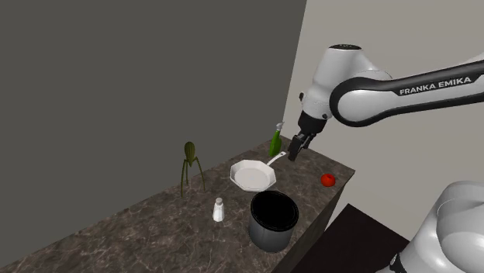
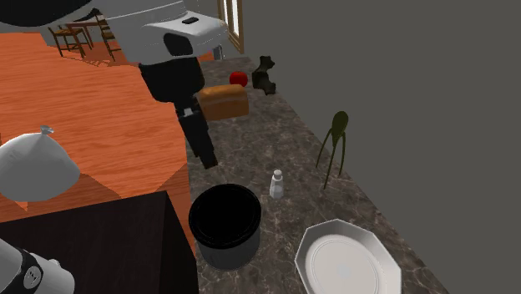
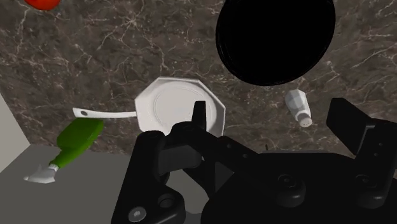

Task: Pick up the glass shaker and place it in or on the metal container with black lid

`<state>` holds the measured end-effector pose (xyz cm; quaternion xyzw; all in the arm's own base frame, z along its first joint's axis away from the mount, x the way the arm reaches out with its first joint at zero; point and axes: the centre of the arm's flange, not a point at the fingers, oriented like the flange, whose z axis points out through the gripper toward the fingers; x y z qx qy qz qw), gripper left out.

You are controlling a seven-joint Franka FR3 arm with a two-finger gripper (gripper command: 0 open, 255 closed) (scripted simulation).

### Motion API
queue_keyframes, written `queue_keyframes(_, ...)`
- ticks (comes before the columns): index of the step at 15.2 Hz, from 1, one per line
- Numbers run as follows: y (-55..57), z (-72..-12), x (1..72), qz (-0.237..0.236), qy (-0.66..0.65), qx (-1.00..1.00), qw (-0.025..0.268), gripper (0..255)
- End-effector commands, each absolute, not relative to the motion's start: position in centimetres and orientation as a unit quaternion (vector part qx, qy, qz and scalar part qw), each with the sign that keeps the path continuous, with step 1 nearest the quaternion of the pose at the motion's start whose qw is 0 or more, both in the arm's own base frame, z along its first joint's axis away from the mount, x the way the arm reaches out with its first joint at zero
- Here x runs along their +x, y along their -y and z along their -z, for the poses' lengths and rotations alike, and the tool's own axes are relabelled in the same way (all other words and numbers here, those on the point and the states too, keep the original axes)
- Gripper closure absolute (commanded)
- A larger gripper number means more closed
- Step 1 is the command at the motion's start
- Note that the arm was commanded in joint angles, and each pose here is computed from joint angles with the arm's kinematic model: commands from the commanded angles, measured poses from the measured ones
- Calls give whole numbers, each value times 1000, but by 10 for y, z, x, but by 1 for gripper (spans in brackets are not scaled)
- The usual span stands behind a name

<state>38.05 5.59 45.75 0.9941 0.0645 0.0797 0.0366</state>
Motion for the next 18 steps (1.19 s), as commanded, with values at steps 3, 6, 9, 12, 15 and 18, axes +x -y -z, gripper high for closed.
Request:
queue_keyframes(3,-69,-413,405,-86,-62,994,22,0)
queue_keyframes(6,-81,-382,422,-90,-60,994,11,0)
queue_keyframes(9,-93,-351,440,-94,-58,994,1,0)
queue_keyframes(12,-107,-320,458,-98,-56,993,-10,0)
queue_keyframes(15,-120,-289,476,-102,-54,993,-21,0)
queue_keyframes(18,-135,-259,495,-106,-53,992,-32,0)
